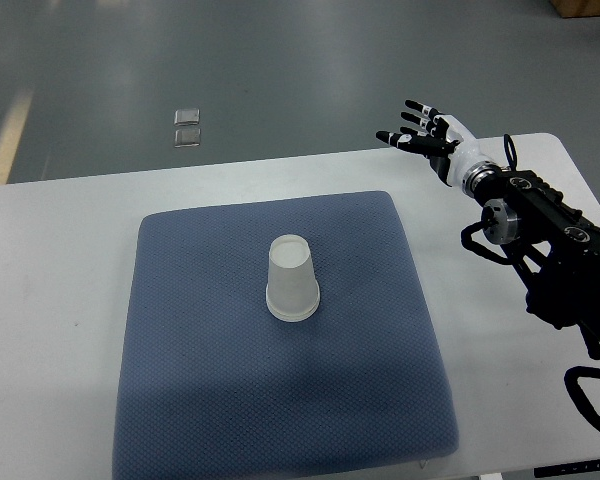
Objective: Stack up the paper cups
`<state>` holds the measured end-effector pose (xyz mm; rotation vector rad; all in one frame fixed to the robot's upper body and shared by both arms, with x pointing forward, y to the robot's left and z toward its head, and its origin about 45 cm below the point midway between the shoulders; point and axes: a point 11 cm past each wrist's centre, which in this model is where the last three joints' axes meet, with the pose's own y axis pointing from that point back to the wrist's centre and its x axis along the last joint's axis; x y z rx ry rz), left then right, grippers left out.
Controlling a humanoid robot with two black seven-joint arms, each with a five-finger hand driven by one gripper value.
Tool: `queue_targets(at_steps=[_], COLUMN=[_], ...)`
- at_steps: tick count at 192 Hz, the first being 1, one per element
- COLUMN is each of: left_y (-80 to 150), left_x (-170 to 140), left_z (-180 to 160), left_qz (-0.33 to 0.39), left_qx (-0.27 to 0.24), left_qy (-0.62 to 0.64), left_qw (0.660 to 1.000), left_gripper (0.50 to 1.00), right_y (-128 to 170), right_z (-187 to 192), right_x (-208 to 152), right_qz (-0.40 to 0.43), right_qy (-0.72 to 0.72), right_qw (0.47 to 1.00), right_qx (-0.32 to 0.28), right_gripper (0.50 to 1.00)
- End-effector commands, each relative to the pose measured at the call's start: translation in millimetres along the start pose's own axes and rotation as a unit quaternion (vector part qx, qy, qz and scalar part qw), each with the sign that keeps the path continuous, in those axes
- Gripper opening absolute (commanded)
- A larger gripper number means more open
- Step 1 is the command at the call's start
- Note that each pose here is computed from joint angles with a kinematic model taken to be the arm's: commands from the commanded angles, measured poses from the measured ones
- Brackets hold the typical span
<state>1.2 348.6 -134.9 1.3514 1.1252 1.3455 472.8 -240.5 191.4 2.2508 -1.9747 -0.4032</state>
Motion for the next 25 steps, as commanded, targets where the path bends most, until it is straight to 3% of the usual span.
queue_targets(at_steps=[1, 25], left_y=[0.0, 0.0], left_x=[0.0, 0.0], left_z=[0.0, 0.0], left_qz=[0.000, 0.000], left_qx=[0.000, 0.000], left_qy=[0.000, 0.000], left_qw=[1.000, 1.000], left_gripper=[1.000, 1.000], right_y=[1.7, 1.5], right_z=[4.3, 8.5], right_x=[-1.8, -13.6], right_qz=[0.006, -0.005], right_qy=[-0.002, -0.009], right_qw=[1.000, 1.000], right_qx=[0.004, 0.005], right_gripper=[0.917, 0.919])
